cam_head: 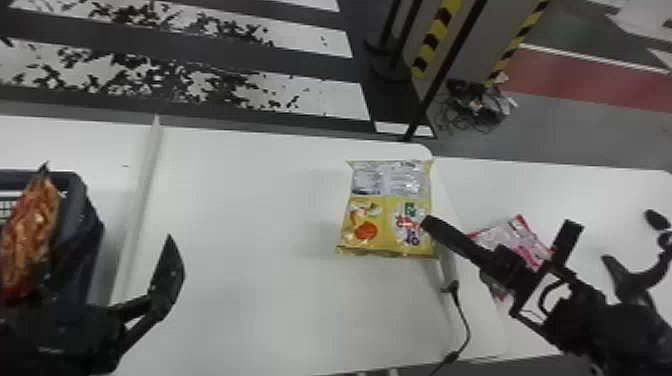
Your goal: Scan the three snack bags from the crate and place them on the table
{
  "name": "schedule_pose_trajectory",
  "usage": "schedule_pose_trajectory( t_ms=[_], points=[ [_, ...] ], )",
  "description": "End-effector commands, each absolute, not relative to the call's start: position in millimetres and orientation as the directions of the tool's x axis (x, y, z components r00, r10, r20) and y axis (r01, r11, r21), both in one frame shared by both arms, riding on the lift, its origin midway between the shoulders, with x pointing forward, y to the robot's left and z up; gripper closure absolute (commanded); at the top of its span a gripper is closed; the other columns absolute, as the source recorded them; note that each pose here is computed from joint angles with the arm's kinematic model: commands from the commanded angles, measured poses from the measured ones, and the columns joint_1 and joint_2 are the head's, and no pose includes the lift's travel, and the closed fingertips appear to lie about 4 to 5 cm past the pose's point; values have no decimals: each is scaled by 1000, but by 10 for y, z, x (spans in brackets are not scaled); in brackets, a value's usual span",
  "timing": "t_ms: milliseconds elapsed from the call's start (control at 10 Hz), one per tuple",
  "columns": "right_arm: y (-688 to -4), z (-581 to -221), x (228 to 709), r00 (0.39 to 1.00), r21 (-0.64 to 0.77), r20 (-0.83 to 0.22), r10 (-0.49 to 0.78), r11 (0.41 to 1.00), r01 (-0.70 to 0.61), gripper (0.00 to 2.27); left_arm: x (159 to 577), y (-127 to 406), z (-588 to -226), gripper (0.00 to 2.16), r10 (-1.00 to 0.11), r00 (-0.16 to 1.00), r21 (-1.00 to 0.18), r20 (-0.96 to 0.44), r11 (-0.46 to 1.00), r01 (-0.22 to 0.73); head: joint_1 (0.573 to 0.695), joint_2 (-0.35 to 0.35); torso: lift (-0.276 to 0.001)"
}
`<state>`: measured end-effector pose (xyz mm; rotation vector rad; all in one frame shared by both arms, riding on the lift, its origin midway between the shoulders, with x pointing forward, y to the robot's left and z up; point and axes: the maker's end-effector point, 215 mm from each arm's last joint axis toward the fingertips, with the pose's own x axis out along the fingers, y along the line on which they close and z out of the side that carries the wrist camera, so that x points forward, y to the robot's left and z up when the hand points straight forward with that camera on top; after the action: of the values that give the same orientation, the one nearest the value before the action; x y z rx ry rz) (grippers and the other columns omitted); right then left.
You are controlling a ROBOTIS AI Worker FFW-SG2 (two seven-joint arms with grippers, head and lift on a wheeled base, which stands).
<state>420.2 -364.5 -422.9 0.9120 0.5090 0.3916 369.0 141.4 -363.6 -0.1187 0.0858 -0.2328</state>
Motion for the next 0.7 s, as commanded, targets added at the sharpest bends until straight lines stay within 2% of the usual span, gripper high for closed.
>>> schedule_pose_trajectory(
  t_ms=[0, 200, 400, 600],
  points=[
    [-4009, -4077, 4324, 871, 856, -183, 456, 510, -88, 2243, 3679, 1440, -3712, 33, -232, 969, -123, -85, 967, 221, 695, -306, -62],
    [-4366, -4021, 4398, 912, 879, -147, 384, 474, -58, 2243, 3685, 1458, -3722, 33, -230, 970, -121, -85, 968, 219, 695, -350, -62],
    [-4776, -4074, 4409, 951, 891, -137, 278, 454, -5, 2243, 3687, 1444, -3774, 33, -233, 968, -121, -93, 968, 221, 695, -350, -62],
    [-5464, -4118, 4394, 994, 896, -82, 78, 443, 39, 2243, 3687, 1433, -3761, 33, -239, 967, -119, -92, 967, 227, 695, -350, -62]
  ],
)
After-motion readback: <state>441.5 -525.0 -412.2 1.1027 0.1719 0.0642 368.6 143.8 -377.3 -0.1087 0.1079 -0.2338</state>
